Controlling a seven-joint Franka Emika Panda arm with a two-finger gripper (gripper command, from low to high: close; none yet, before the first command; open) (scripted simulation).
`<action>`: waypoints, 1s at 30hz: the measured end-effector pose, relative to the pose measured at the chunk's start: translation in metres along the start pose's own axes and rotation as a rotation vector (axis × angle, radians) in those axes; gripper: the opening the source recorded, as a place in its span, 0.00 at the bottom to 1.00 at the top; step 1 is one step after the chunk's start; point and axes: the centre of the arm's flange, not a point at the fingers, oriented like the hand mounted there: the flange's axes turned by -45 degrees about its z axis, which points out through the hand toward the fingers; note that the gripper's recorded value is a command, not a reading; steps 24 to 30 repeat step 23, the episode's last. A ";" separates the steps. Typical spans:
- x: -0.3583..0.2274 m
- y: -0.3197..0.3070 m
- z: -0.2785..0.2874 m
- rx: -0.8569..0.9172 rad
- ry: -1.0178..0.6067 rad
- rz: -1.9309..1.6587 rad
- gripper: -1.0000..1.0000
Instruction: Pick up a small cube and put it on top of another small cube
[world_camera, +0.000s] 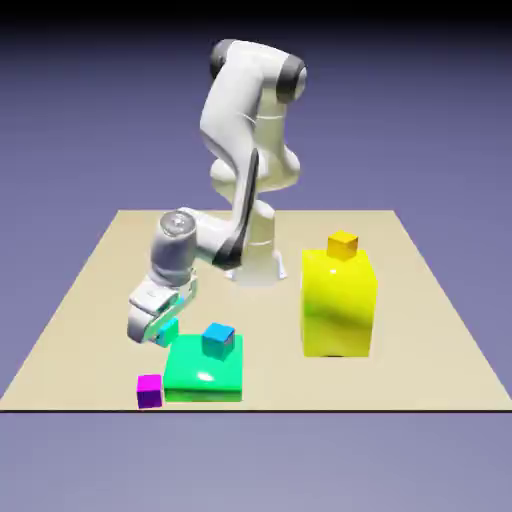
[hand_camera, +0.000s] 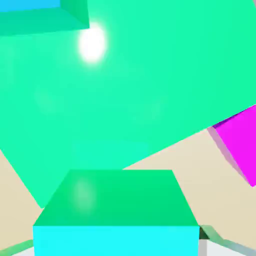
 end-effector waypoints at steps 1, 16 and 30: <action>0.001 0.008 -0.003 -0.006 0.001 -0.022 0.00; 0.021 0.060 0.035 -0.065 0.065 -0.198 0.00; 0.014 0.057 -0.022 -0.066 0.065 -0.198 1.00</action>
